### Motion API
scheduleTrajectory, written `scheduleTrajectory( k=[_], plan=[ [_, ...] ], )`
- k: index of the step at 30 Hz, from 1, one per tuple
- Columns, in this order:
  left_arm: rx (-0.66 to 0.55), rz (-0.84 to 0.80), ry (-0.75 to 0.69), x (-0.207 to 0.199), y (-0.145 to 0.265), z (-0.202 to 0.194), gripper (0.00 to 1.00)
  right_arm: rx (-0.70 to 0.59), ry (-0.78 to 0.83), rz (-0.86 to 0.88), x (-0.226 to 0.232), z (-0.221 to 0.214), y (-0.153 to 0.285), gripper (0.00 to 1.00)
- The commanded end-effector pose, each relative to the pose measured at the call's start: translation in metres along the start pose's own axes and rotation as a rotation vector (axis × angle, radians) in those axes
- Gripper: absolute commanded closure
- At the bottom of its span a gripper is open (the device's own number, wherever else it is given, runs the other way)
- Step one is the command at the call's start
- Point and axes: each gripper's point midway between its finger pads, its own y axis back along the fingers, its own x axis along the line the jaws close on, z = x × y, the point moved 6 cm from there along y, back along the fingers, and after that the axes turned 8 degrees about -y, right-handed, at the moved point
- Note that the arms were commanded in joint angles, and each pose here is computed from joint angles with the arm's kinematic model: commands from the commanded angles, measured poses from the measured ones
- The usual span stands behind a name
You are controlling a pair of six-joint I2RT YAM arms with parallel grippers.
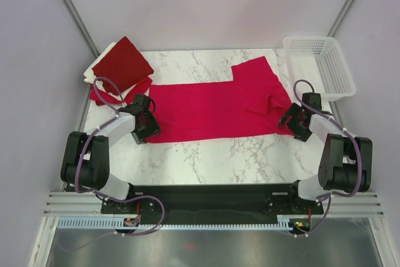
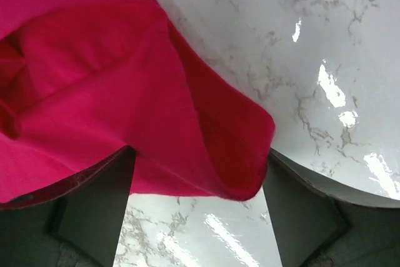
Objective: Fold and stack the t-shirts
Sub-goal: Fold the tshirt
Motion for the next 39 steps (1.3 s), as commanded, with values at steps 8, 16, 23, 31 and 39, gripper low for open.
scheduleTrajectory(
  k=[8,16,23,31,39],
  plan=[
    [-0.083,0.071,0.069,0.002,-0.021,0.013,0.88,-0.108,-0.064,-0.058,-0.01,0.014,-0.02,0.27],
    [-0.112,0.063,0.087,0.006,-0.013,0.016,0.98,-0.222,-0.091,-0.135,-0.02,0.025,-0.001,0.81],
    [-0.108,0.041,0.086,0.011,-0.002,0.007,0.98,-0.203,-0.092,-0.144,-0.028,0.013,0.005,1.0],
    [-0.088,0.019,0.122,0.03,0.017,-0.012,0.98,-0.28,-0.16,-0.226,-0.054,0.014,0.038,1.0],
    [-0.038,-0.039,0.125,0.037,0.023,-0.041,0.8,-0.203,-0.208,-0.12,-0.049,-0.008,0.052,0.33]
  ],
)
